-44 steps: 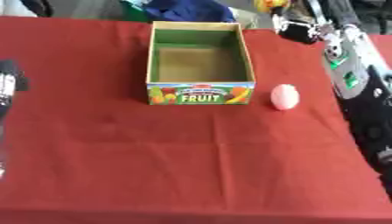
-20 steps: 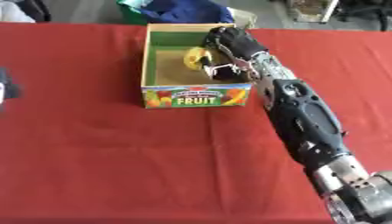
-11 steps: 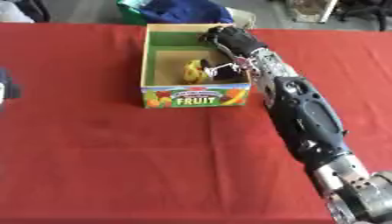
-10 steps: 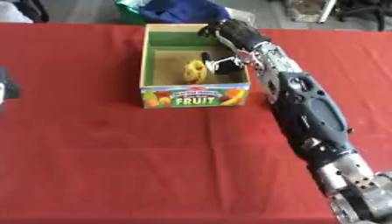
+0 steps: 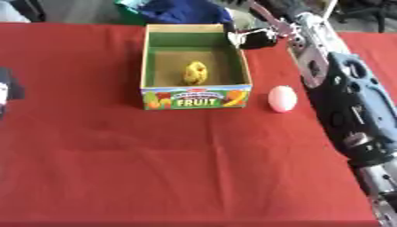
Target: Pick up objects on the table and place them in the box.
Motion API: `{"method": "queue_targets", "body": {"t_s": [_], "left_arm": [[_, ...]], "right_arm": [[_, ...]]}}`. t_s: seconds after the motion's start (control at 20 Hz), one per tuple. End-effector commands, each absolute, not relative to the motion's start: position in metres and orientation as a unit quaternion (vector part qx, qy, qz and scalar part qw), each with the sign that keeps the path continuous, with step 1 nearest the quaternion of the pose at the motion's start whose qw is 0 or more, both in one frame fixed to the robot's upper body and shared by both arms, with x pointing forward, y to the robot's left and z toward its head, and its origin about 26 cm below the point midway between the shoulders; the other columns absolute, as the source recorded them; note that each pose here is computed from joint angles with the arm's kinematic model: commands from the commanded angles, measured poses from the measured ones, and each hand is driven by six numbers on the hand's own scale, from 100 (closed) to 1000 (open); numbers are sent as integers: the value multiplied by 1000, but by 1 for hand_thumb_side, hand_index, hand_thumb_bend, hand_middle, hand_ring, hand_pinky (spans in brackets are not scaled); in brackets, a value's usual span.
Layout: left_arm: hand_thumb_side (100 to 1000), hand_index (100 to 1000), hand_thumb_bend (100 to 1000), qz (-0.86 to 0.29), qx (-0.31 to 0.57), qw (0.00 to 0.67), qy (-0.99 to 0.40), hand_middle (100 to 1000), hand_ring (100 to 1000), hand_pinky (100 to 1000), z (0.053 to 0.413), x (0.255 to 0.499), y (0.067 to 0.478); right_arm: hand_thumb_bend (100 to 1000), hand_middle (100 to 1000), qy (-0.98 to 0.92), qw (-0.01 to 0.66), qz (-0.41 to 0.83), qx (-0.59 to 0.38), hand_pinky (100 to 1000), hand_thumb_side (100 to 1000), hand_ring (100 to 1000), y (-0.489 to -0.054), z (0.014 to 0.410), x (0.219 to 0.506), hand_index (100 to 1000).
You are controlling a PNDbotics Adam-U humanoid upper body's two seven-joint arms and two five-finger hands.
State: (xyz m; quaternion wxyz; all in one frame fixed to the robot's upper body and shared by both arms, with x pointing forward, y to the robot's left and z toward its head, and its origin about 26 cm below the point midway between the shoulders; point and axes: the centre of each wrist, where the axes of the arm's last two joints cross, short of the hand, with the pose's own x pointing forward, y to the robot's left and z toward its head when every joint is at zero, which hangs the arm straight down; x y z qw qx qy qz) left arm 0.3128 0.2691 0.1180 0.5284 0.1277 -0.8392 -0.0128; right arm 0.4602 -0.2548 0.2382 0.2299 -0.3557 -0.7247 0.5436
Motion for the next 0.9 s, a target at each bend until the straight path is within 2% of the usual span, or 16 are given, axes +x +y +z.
{"method": "queue_targets", "body": {"t_s": [0.05, 0.45, 0.9], "left_arm": [[537, 669, 270, -19, 137, 516, -845, 547, 583, 622, 126, 312, 275], [536, 669, 271, -19, 141, 515, -845, 546, 583, 622, 126, 312, 276], [536, 669, 272, -20, 144, 515, -845, 546, 583, 622, 126, 312, 277]], "right_arm": [[126, 717, -723, 222, 536, -376, 815, 295, 716, -282, 261, 446, 854], [112, 724, -697, 275, 544, -378, 816, 307, 723, -325, 240, 422, 861], [100, 722, -667, 331, 558, -365, 816, 322, 728, -353, 210, 404, 856]]}}
